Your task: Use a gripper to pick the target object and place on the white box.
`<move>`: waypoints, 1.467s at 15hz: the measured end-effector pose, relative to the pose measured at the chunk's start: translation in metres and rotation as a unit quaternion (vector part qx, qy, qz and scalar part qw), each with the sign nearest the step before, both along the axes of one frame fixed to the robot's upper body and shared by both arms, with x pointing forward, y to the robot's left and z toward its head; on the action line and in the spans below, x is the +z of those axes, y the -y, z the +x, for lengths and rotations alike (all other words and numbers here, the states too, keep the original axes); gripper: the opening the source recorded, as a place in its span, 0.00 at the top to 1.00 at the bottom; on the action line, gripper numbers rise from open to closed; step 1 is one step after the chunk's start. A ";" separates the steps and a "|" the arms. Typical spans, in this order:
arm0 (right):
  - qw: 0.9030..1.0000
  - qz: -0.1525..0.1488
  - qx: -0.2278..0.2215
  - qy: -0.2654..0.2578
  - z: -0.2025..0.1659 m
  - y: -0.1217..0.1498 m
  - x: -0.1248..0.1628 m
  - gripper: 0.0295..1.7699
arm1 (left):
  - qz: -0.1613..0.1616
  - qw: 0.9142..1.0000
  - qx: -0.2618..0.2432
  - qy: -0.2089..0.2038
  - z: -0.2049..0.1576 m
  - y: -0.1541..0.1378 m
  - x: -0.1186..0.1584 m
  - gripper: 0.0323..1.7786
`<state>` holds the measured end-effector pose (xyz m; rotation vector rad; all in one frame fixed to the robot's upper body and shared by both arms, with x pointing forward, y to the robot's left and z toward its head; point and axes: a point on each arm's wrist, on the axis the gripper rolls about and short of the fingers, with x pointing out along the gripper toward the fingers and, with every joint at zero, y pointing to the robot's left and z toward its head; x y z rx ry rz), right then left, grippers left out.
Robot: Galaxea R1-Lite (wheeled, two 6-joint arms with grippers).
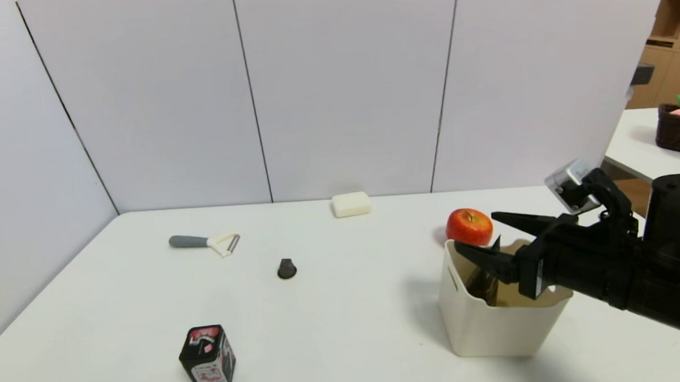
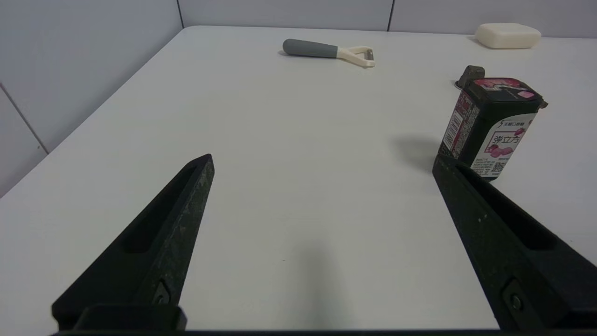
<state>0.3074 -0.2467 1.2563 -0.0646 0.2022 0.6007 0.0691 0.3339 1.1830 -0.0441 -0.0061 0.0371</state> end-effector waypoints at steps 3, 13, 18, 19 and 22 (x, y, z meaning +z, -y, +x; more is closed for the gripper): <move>0.999 0.011 -0.018 0.029 0.002 0.008 0.017 0.10 | 0.000 1.000 0.000 0.000 0.000 0.000 0.000 0.05; 0.984 0.028 -0.135 0.116 -0.072 0.065 0.052 0.05 | 0.000 1.000 0.000 0.000 0.000 0.000 0.000 0.05; 0.957 0.017 -0.259 0.129 -0.126 0.083 0.039 0.04 | 0.000 1.000 0.000 0.000 0.000 0.000 0.000 0.05; 0.952 0.011 -0.280 0.122 -0.134 0.085 0.035 0.04 | 0.000 1.000 0.000 0.000 0.000 0.000 0.000 0.05; 0.940 -0.002 -0.312 0.136 -0.161 0.091 0.022 0.04 | 0.000 1.000 0.000 0.000 0.000 0.000 0.000 0.05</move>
